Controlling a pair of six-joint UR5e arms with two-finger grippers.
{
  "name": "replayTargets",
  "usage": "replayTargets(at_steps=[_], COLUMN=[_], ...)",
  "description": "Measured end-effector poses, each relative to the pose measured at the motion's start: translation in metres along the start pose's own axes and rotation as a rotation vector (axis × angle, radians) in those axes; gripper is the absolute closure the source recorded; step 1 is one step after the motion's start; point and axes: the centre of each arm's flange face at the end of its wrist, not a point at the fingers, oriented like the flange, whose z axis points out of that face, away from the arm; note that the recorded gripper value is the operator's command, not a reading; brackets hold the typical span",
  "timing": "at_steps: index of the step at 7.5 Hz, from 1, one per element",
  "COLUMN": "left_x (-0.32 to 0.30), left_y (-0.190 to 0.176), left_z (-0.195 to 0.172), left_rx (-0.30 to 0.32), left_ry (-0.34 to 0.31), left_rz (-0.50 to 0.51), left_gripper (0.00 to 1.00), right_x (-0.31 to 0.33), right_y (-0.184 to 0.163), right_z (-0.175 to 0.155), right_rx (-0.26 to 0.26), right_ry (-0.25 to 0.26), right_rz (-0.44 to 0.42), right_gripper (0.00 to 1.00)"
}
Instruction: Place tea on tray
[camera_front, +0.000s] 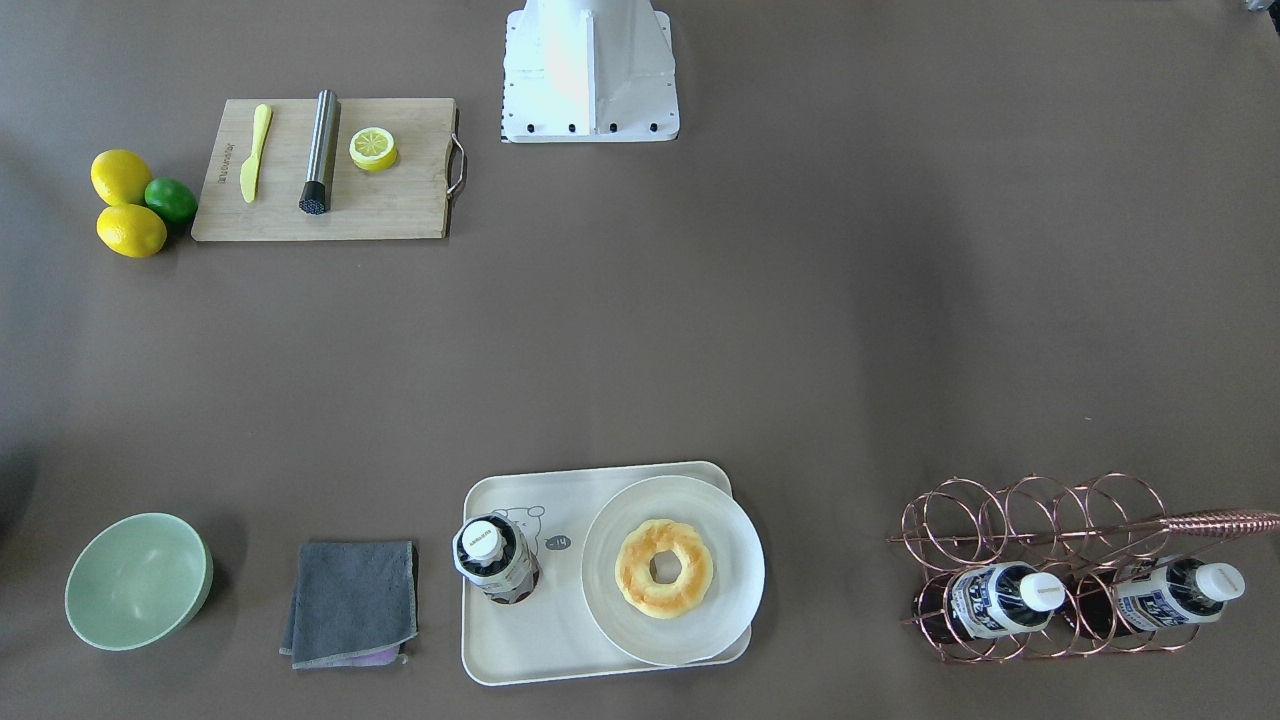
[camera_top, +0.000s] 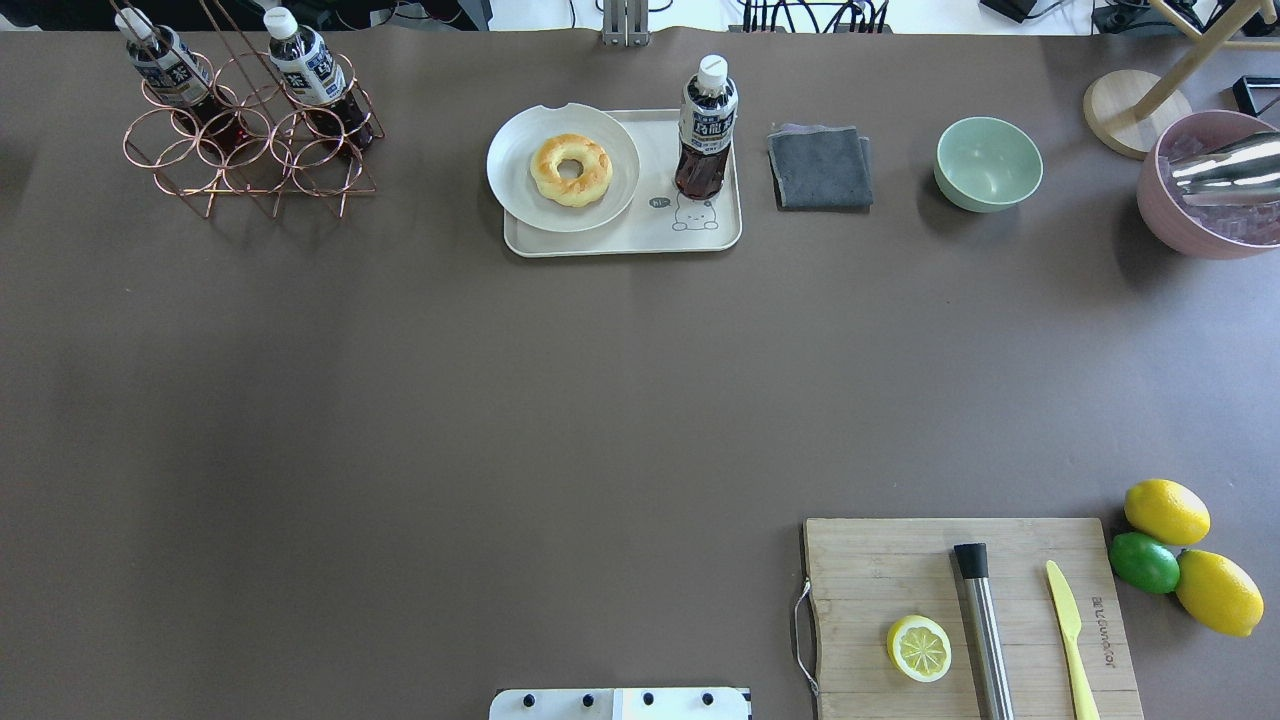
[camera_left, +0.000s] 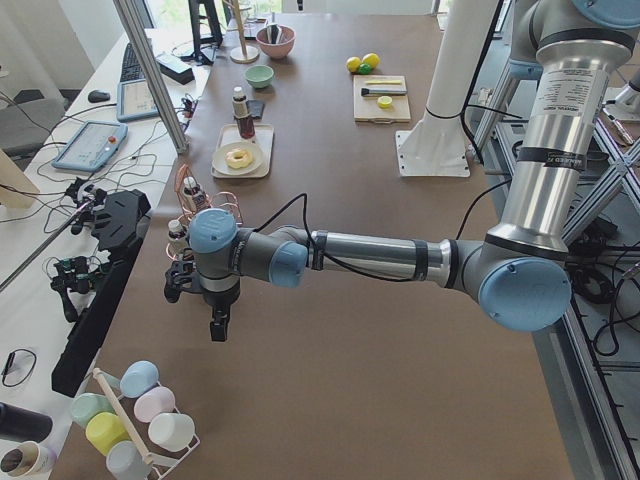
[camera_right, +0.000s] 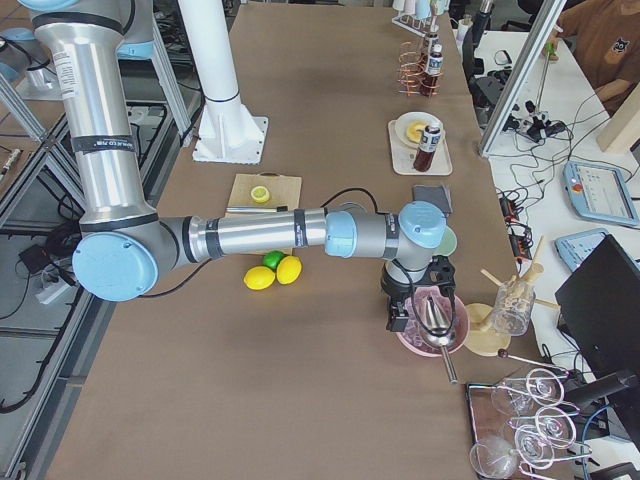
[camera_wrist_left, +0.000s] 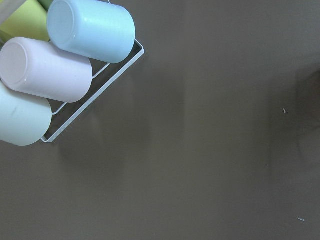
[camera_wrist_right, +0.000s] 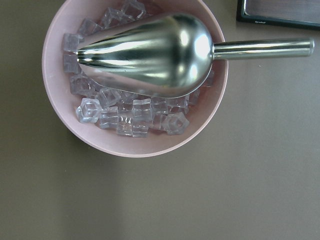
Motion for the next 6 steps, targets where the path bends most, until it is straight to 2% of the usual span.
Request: replayTargets(at_steps=[2, 6], left_x=[-0.0008, 0.0004], left_y=[0.0005, -0.0010], left_z=[0.0005, -0.0005], left_rx=[-0.001, 0.000], left_ry=[-0.001, -0.001], left_rz=[-0.003, -0.005], left_gripper=[0.02, 0.02], right_x=[0.0060, 0.0057], right_y=[0.0038, 0.0011], right_z=[0.0041, 0.0026], right_rx=[-0.001, 0.003], right_ry=[-0.025, -0.031], right_rz=[0.012, 0.009], right_gripper=[0.00, 0.00])
